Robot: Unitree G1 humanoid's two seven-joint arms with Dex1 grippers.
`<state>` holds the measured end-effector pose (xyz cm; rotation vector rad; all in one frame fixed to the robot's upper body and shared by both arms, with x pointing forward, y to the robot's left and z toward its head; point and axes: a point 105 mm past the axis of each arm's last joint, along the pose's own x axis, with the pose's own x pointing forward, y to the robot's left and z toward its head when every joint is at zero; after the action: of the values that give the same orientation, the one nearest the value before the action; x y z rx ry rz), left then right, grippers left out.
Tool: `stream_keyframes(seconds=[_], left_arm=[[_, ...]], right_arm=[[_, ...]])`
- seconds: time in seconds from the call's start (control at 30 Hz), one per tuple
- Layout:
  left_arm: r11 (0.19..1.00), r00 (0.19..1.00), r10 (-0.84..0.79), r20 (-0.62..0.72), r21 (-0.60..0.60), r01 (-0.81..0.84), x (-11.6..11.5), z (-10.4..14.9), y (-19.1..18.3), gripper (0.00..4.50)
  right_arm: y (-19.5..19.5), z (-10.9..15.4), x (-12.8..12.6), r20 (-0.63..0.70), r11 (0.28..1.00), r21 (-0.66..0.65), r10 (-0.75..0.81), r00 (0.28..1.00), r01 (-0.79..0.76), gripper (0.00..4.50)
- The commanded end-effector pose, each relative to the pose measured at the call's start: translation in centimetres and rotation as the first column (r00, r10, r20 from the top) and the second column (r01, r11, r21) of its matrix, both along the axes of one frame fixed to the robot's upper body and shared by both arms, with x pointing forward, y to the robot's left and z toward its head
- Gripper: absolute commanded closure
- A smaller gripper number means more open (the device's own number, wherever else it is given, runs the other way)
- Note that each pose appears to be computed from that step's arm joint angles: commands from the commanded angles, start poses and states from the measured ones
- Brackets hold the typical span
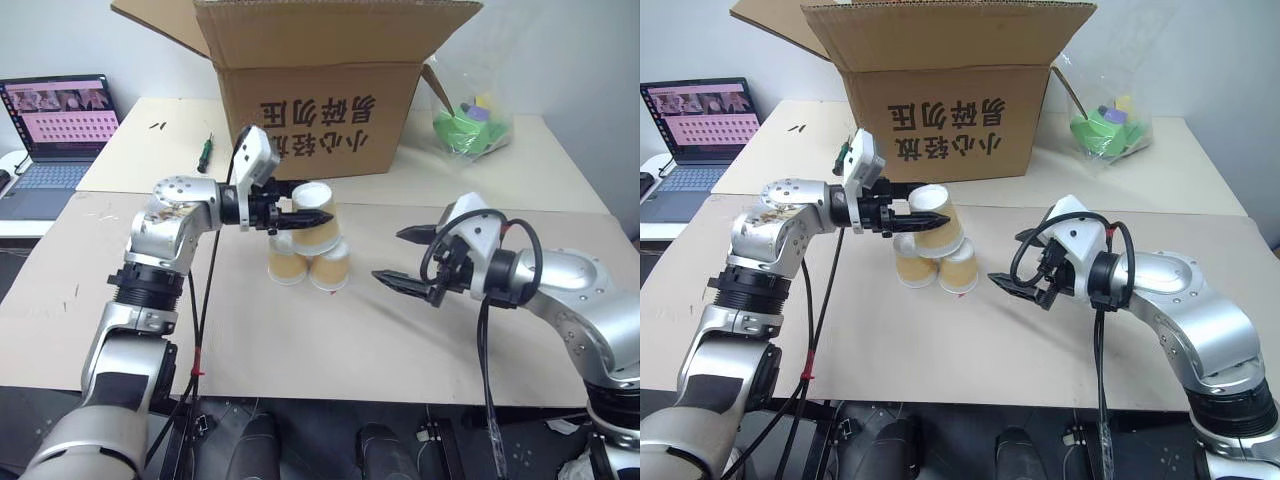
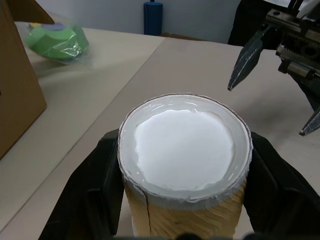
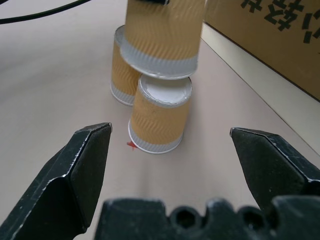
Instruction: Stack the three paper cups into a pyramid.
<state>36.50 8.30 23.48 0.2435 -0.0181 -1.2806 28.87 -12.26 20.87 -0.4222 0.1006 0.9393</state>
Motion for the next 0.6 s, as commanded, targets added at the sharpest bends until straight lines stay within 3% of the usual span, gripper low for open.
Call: stream_keyframes(seconds=[0.03,0.07,0.13,0.47,0.6], left_arm=[[1.0,0.998,0.009,0.06,-0.003,-0.009,-0.2,1.0,-0.1,0.88],[1.0,0.998,0.014,0.062,-0.002,-0.014,-0.1,0.9,-0.1,0.74],[1.0,0.997,0.024,0.071,-0.01,-0.023,0.0,1.1,-0.1,0.02],[0.996,0.996,0.03,0.09,-0.084,-0.023,-0.6,4.1,0.1,0.02],[0.983,0.997,0.019,0.072,-0.182,-0.005,-1.8,7.3,0.2,0.02]], right_arm=[[-0.3,2.0,0.0,0.081,1.0,0.014,0.003,0.997,-0.005,0.0],[-0.3,2.0,0.0,0.081,1.0,0.014,0.003,0.997,-0.004,0.0],[-0.3,2.1,0.0,0.081,1.0,0.015,0.003,0.997,-0.004,0.0],[0.0,1.7,0.0,0.067,1.0,0.017,0.018,0.998,-0.019,0.0],[0.1,1.6,0.1,0.063,0.999,0.016,0.029,0.998,-0.03,0.0]])
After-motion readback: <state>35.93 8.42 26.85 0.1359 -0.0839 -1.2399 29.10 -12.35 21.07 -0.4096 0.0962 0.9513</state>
